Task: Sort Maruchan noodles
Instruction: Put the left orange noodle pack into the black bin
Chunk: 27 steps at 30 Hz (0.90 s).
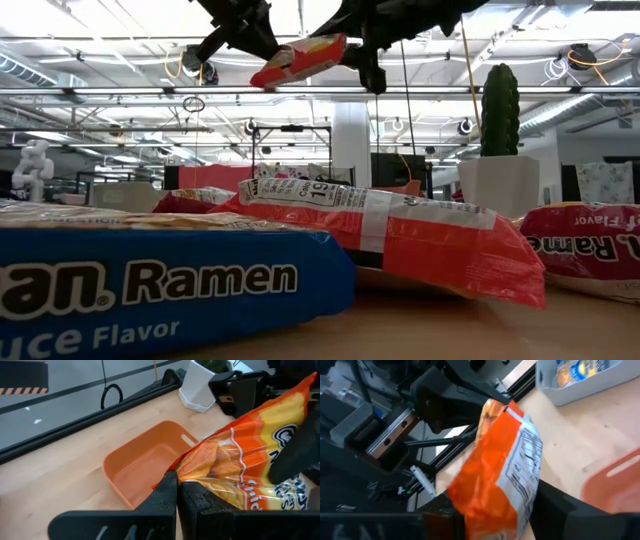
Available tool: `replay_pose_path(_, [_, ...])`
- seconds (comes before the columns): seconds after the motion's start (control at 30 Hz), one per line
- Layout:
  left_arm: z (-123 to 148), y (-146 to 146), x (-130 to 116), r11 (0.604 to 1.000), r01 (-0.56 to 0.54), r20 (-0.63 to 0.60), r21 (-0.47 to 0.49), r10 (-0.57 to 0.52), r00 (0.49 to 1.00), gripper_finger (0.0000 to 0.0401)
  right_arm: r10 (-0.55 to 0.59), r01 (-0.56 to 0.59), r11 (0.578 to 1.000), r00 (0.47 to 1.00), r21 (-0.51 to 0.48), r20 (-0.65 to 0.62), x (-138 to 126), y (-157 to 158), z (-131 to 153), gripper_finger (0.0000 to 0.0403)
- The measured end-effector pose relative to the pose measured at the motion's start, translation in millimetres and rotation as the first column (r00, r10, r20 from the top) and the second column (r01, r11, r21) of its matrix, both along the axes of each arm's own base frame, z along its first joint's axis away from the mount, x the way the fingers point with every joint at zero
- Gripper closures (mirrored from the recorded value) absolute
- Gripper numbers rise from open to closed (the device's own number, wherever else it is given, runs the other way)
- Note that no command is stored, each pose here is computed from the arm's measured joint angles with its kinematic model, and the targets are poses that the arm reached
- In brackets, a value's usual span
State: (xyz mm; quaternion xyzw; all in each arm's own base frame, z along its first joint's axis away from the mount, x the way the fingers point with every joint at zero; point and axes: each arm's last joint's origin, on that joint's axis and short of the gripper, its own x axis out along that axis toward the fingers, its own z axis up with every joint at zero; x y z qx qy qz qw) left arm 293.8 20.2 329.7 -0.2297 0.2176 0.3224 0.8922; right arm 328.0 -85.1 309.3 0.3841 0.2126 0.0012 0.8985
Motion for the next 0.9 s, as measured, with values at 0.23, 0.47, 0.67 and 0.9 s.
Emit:
replay_pose_path(0.23, [1.0,-0.2,0.9,1.0,0.016,0.003,0.015,-0.016,1.0,0.0401,0.013,-0.013,0.997,1.0,0.075,-0.006,-1.1,1.9,1.4,0.0283])
replay_pose_path(0.47, [2.3,-1.2,2.2,0.999,0.045,0.012,0.019,-0.045,0.999,0.0401,0.007,-0.005,0.989,1.0,0.149,-0.015,0.0,8.8,2.9,0.0222])
replay_pose_path(0.67, [2.7,-5.0,2.9,0.998,0.063,0.027,-0.003,-0.063,0.998,0.04,0.043,-0.035,0.985,0.998,0.17,-0.045,4.2,33.1,1.1,0.019])
replay_pose_path(0.9, [1.9,-15.9,2.7,0.995,0.098,0.02,-0.008,-0.098,0.995,0.04,0.037,-0.019,0.987,0.993,0.162,-0.111,5.1,55.3,-4.0,0.0217])
